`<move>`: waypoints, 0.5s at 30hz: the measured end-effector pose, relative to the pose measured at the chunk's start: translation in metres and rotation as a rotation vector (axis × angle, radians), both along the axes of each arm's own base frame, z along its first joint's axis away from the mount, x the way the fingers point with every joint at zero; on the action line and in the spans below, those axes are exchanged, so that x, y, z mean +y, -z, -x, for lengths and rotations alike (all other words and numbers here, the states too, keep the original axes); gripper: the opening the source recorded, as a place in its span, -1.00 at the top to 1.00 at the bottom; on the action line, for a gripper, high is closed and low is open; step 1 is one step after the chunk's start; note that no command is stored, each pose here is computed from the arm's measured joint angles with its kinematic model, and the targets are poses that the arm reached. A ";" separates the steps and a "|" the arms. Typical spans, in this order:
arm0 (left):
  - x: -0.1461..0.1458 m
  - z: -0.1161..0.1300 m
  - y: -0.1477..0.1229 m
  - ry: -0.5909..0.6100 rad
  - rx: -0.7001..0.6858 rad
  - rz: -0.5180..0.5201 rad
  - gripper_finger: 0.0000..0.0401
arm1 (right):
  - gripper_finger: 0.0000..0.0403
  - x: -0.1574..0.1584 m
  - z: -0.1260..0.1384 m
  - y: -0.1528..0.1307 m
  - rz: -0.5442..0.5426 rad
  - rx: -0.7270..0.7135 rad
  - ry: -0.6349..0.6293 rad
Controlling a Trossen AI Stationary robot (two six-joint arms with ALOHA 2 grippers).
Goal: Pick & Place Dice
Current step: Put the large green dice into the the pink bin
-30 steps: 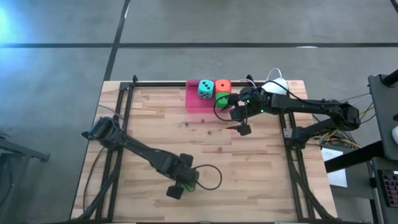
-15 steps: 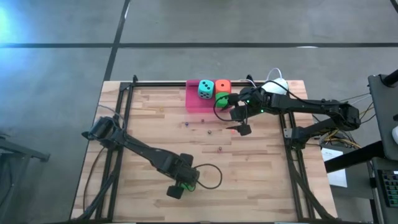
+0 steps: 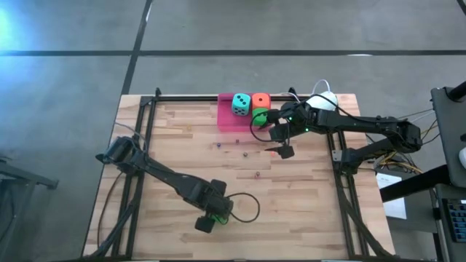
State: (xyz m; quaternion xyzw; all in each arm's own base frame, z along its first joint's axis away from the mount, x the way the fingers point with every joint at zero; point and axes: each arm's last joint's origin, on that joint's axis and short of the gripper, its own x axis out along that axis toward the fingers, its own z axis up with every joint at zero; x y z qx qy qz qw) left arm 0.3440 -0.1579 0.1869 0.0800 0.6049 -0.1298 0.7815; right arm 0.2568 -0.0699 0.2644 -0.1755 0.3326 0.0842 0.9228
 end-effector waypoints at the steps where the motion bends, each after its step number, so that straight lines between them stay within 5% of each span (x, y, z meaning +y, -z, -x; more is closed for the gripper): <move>1: 0.000 0.000 -0.001 -0.003 -0.006 -0.011 -0.81 | -0.99 0.000 0.000 0.000 0.001 0.000 0.000; 8: 0.008 0.002 -0.012 -0.048 -0.069 -0.173 -0.84 | -0.99 0.000 0.000 0.000 0.001 0.000 -0.001; 15: 0.009 0.002 -0.013 -0.057 -0.087 -0.200 -0.86 | -0.99 0.000 0.000 0.000 0.001 0.000 -0.001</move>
